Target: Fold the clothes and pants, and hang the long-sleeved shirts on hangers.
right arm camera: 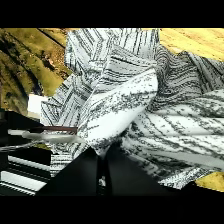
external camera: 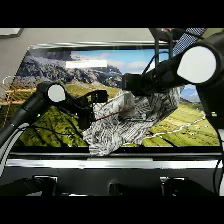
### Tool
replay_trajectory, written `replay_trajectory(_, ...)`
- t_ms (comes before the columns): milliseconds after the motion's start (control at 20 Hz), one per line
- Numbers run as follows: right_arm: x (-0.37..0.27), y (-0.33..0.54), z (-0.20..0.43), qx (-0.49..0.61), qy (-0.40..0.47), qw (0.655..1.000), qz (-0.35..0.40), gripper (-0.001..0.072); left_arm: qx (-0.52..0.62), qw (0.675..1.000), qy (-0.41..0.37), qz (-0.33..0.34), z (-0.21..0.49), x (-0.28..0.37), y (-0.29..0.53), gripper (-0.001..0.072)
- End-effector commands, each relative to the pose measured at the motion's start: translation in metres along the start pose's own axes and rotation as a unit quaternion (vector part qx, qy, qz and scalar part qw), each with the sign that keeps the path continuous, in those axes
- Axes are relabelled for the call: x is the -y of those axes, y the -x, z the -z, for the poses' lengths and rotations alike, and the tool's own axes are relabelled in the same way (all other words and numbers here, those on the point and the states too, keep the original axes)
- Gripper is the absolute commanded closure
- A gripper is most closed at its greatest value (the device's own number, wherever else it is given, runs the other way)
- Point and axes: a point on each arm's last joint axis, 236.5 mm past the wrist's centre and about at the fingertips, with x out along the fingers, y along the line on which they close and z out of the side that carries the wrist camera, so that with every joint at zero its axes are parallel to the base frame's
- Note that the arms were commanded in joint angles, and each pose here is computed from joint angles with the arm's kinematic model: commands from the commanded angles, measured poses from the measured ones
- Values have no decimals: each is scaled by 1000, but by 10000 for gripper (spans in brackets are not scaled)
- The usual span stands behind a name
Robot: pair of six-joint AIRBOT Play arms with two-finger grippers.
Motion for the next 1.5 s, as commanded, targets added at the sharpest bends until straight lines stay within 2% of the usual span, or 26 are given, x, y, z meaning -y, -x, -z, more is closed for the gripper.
replay_trajectory(0, -2, 1, 8, -16, 13, 1000, -5, 571, 9, 1000, 0, 0, -5, 0, 0, 667)
replay_trajectory(100, 3, 5, 13, -23, 27, 999, 4, 508, 9, 1000, -1, 0, -5, 0, 0, 667)
replay_trajectory(300, 26, 22, 12, -7, 35, 998, 49, 488, 14, 1000, 0, -8, -7, -3, 0, 667)
replay_trajectory(400, 34, 30, 10, 4, 38, 997, 64, 328, 16, 1000, -1, -10, -8, -4, 0, 667)
replay_trajectory(600, 47, 53, 1, 45, 37, 995, 84, 314, 16, 1000, -1, -11, -8, -5, 0, 667)
replay_trajectory(750, 94, 91, -14, 106, 7, 981, 165, 265, 16, 1000, 0, -11, -8, -5, 0, 667)
replay_trajectory(800, 123, 107, -20, 124, -23, 971, 205, 195, 16, 1000, 0, -11, -8, -5, 0, 667)
replay_trajectory(900, 167, 118, -20, 113, -60, 963, 235, 185, 16, 1000, 0, -10, -8, -5, 0, 667)
replay_trajectory(950, 178, 114, -18, 90, -46, 969, 225, 185, 16, 1000, 0, -10, -8, -5, 0, 667)
replay_trajectory(1050, 170, 95, -5, 17, 61, 986, 156, 155, 16, 1000, 0, -10, -8, -5, 0, 667)
replay_trajectory(1150, 148, 83, -8, 8, 115, 988, 100, 153, 16, 1000, 0, -10, -8, -5, 0, 667)
replay_trajectory(1200, 141, 76, -5, -7, 155, 984, 87, 150, 16, 1000, 0, -10, -8, -5, 0, 667)
replay_trajectory(1300, 128, 57, 4, -53, 310, 947, 61, 93, 16, 1000, -1, -10, -8, -5, 0, 667)
replay_trajectory(1350, 117, 46, 8, -69, 358, 931, 32, 93, 16, 1000, -1, -11, -8, -5, 0, 667)
replay_trajectory(1450, 99, 24, 10, -83, 387, 918, -11, 93, 16, 1000, -1, -10, -8, -5, 0, 667)
